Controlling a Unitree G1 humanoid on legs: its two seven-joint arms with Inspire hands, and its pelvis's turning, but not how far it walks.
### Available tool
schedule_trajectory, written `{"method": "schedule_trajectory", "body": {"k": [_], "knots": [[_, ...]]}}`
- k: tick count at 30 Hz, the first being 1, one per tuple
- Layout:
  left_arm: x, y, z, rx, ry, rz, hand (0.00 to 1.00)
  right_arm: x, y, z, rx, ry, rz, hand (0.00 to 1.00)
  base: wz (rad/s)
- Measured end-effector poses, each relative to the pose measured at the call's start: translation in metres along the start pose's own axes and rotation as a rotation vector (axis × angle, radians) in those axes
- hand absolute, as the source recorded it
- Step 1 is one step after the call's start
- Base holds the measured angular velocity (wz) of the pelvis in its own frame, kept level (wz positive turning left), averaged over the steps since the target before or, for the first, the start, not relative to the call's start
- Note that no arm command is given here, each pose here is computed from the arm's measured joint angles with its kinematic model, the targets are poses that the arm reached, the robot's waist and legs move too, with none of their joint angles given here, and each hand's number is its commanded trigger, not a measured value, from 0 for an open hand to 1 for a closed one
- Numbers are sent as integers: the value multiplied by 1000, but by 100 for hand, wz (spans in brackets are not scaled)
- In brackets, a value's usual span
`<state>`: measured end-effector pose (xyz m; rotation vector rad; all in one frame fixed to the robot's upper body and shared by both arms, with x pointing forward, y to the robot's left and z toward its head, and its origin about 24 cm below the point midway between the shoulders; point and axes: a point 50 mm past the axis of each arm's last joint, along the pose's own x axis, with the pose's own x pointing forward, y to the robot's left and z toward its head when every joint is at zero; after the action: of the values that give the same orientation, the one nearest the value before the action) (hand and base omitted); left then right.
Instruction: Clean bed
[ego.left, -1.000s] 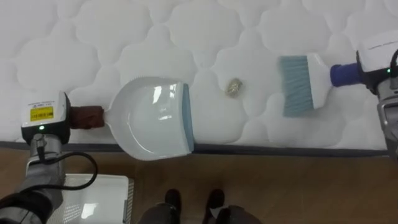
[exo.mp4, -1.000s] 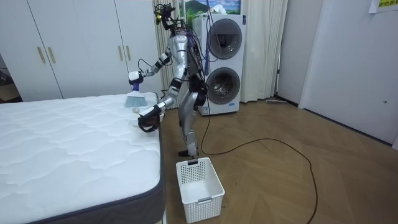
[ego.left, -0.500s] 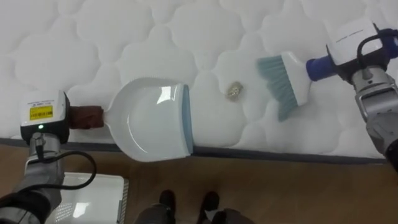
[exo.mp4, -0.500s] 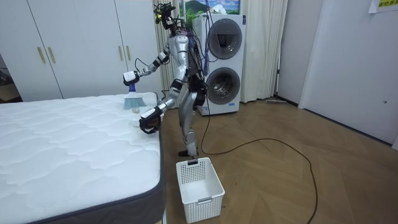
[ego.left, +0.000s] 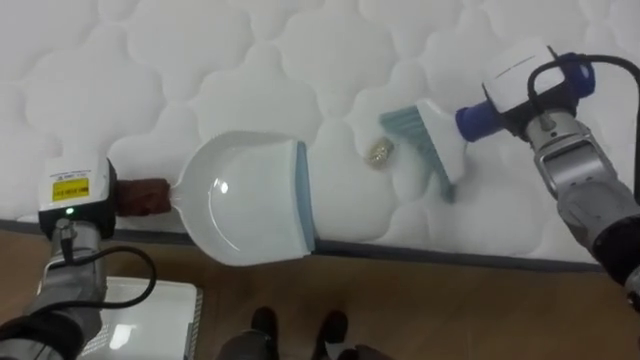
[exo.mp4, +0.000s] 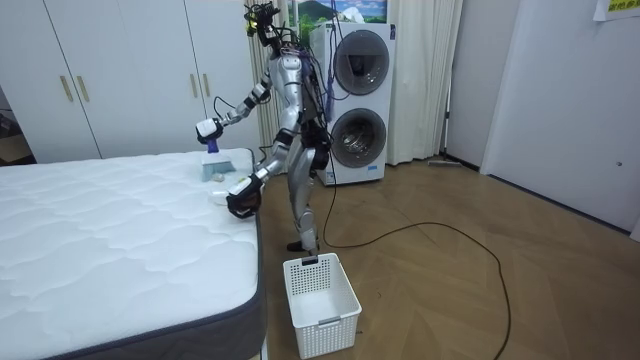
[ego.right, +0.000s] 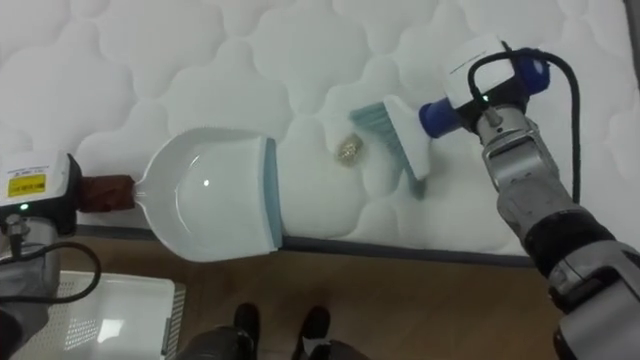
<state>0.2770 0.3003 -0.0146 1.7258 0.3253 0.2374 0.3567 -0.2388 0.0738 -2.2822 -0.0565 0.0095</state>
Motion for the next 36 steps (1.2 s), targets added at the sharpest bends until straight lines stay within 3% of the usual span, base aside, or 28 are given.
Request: {"method": "schedule_trajectory", "body": {"k": [15, 36], "knots": [[-4, -2, 6, -43, -9, -1, 100, -11, 4, 32, 104, -69, 34, 100, 0], [-2, 2, 12, -28, -40, 23, 100, -7, -25, 57, 254, -169, 1, 100, 0]]}}
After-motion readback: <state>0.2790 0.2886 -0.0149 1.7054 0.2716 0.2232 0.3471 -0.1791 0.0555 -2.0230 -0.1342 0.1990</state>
